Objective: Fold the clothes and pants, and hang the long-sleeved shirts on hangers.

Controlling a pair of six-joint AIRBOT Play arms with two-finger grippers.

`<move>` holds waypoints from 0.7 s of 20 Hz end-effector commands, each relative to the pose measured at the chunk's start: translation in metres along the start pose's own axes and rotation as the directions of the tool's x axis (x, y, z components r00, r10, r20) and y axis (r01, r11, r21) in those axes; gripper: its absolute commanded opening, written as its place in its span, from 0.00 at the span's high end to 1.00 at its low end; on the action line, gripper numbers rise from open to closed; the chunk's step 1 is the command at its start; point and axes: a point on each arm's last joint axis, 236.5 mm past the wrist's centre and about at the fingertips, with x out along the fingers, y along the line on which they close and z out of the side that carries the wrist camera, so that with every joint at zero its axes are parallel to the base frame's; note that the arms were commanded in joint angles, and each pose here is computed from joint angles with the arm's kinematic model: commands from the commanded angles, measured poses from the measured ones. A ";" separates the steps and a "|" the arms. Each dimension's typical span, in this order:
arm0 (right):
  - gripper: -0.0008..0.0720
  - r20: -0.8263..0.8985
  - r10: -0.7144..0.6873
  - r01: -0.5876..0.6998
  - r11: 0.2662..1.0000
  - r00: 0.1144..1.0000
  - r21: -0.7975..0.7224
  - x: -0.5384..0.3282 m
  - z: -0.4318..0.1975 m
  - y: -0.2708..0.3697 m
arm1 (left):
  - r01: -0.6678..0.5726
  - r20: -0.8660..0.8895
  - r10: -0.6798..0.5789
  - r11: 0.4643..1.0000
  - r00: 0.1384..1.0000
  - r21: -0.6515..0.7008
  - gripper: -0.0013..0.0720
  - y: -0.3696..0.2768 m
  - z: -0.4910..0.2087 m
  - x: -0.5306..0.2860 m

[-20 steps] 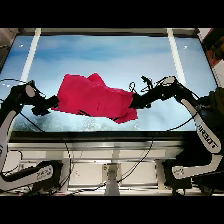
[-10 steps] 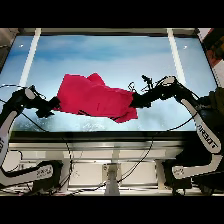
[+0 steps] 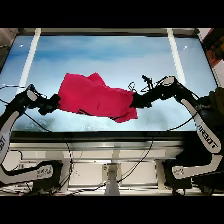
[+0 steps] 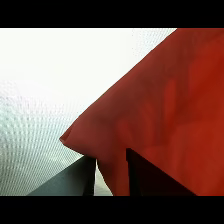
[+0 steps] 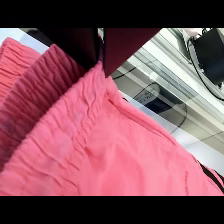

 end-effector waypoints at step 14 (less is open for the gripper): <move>0.97 0.152 0.062 -0.002 0.930 0.986 -0.367 -0.092 0.005 0.091 | 0.193 0.497 -0.379 0.902 0.780 0.386 0.96 -0.104 0.097 -0.185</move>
